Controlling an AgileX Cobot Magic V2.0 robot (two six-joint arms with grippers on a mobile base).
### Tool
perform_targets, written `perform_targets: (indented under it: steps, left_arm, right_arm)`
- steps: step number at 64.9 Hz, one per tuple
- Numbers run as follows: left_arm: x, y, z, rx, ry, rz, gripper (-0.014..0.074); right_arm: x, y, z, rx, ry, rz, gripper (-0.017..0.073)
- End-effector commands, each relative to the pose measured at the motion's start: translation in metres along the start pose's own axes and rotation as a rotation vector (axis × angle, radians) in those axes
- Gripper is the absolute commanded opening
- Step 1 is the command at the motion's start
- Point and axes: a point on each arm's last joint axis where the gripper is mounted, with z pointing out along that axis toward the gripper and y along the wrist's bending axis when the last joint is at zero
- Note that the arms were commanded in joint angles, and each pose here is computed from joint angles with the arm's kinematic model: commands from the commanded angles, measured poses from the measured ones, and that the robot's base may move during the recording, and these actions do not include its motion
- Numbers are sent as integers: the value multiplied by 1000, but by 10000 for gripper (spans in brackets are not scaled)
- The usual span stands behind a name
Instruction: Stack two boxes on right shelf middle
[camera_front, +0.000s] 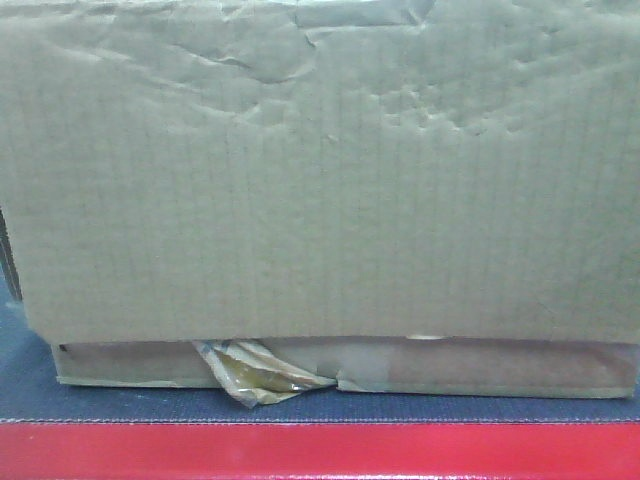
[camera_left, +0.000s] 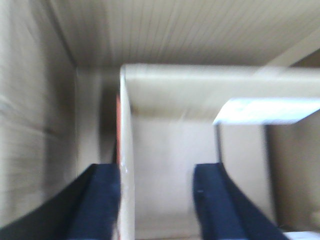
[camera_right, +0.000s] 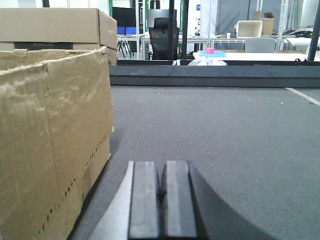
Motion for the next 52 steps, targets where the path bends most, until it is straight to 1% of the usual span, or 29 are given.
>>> perform_targets:
  steps: [1,5,7,14,20,23,26,31,40,45,52]
  left_arm:
    - [-10,9,-26,-31,-97,17,331]
    - [-13,13,-35,-53,-132,55,349]
    - [-14,17,-40,-55,-141,61,353]
    - [-17,26,-48,-27,-140,43,350]
    - [-21,37,-49,-43,-146,33,350]
    - [-24,44,-48,-49,-143,18,350]
    - [-25,49,-46,-40,-130,-1,350]
    - [-25,56,-42,-17,-99,-10,350]
    - [-18,65,-23,-57,-35,-9,350]
    - [-9,66,-11,-72,14,0,350]
    - [5,67,6,-74,94,1,350]
  right_arm:
    - [-2,0,0,4,-23,-5,-162]
    - [-2,0,0,4,-23,-5,-162]
    - [-2,0,0,4,-23,-5,-162]
    - [-2,0,0,4,-23,-5,-162]
    - [-2,0,0,4,-23,-5,-162]
    - [-2,0,0,4,-23,-5,-162]
    - [-2,0,0,4,-23,-5,-162]
    - [-2,0,0,4,-23,-5,-162]
    - [-2,0,0,4,-23,-5,-162]
    - [-2,0,0,4,-23,-5,-162]
    - [-2,0,0,4,-23,-5,-162]
